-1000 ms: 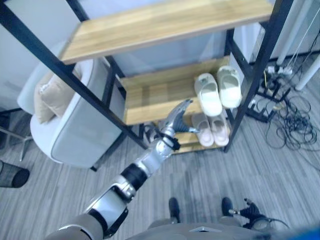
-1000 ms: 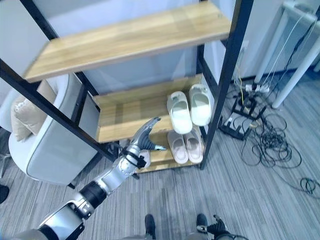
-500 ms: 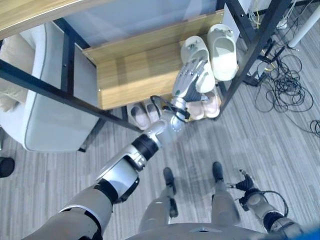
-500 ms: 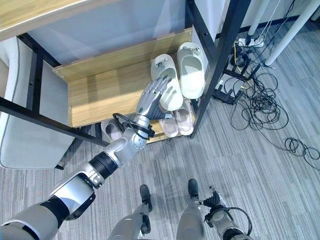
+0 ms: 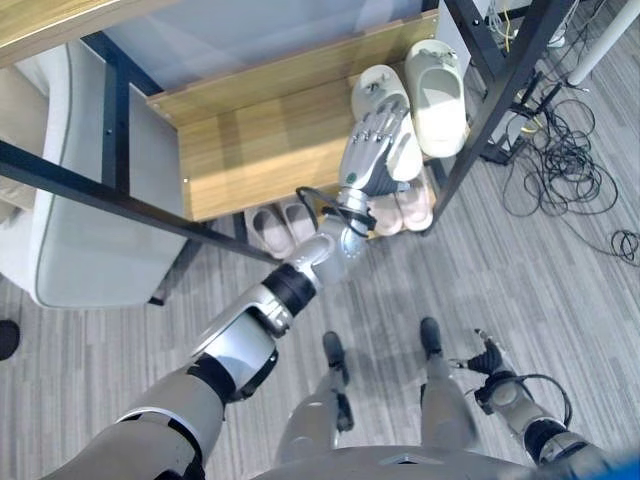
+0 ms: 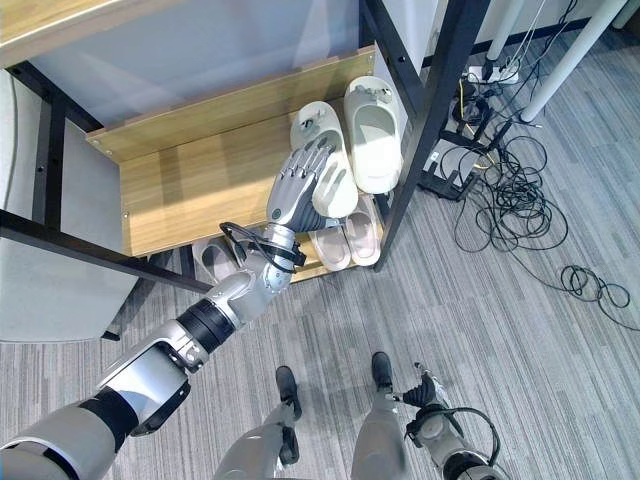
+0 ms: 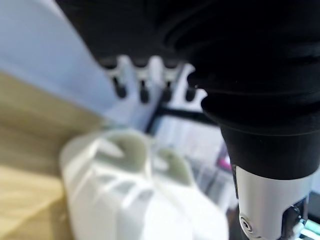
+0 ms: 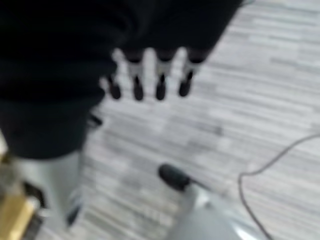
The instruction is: Arrange the slippers neatly on the shoe rack.
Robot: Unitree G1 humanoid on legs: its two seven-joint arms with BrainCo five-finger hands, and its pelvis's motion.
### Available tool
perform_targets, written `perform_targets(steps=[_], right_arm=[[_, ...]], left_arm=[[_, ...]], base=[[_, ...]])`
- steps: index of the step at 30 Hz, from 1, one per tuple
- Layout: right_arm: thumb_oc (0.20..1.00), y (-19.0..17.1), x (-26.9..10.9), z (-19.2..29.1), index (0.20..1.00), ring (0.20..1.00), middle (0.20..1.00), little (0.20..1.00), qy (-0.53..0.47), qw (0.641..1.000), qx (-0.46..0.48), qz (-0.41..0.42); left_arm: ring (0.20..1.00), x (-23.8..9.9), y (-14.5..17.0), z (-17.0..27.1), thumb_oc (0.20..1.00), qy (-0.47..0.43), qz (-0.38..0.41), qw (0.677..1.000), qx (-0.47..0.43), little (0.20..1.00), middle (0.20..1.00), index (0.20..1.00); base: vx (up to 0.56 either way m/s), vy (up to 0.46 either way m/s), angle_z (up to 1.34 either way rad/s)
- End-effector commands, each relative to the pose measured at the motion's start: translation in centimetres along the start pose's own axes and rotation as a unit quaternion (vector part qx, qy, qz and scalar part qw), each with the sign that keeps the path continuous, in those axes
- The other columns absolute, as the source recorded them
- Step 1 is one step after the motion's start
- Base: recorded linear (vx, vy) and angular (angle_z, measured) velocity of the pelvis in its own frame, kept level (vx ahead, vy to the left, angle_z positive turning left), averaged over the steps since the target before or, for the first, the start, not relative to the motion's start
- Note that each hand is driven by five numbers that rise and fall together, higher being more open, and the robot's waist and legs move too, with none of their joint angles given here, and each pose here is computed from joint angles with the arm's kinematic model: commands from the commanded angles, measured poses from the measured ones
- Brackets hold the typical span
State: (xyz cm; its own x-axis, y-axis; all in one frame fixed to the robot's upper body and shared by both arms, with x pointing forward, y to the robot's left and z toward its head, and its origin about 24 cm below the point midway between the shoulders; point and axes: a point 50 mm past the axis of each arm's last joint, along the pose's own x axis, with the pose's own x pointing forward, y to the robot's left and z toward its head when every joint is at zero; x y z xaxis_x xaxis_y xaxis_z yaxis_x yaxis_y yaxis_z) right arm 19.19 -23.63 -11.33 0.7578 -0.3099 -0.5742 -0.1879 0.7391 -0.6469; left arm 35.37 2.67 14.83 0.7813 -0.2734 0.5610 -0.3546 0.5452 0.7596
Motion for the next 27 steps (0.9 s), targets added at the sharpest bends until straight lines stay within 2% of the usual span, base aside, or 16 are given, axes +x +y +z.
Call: perform_targets(steps=[1, 27], right_arm=[[1.000, -0.7, 0.6, 1.3, 1.000, 1.000, 1.000, 1.000, -0.027, 0.999, -0.016, -0.018], [1.000, -2.9, 1.8, 4.7, 1.000, 1.000, 1.000, 1.000, -0.087, 0.992, -0.044, -0.080]], left_arm=[[1.000, 2.7, 1.8, 0.8, 1.000, -0.019, 0.054, 0.998, 0.028, 1.000, 1.000, 1.000], [1.000, 4.9, 3.4, 2.0, 1.000, -0.040, 0.128, 0.986, 0.103, 1.000, 1.000, 1.000]], base=[[0.00, -0.003, -0.04], [0.00, 0.000, -0.01]])
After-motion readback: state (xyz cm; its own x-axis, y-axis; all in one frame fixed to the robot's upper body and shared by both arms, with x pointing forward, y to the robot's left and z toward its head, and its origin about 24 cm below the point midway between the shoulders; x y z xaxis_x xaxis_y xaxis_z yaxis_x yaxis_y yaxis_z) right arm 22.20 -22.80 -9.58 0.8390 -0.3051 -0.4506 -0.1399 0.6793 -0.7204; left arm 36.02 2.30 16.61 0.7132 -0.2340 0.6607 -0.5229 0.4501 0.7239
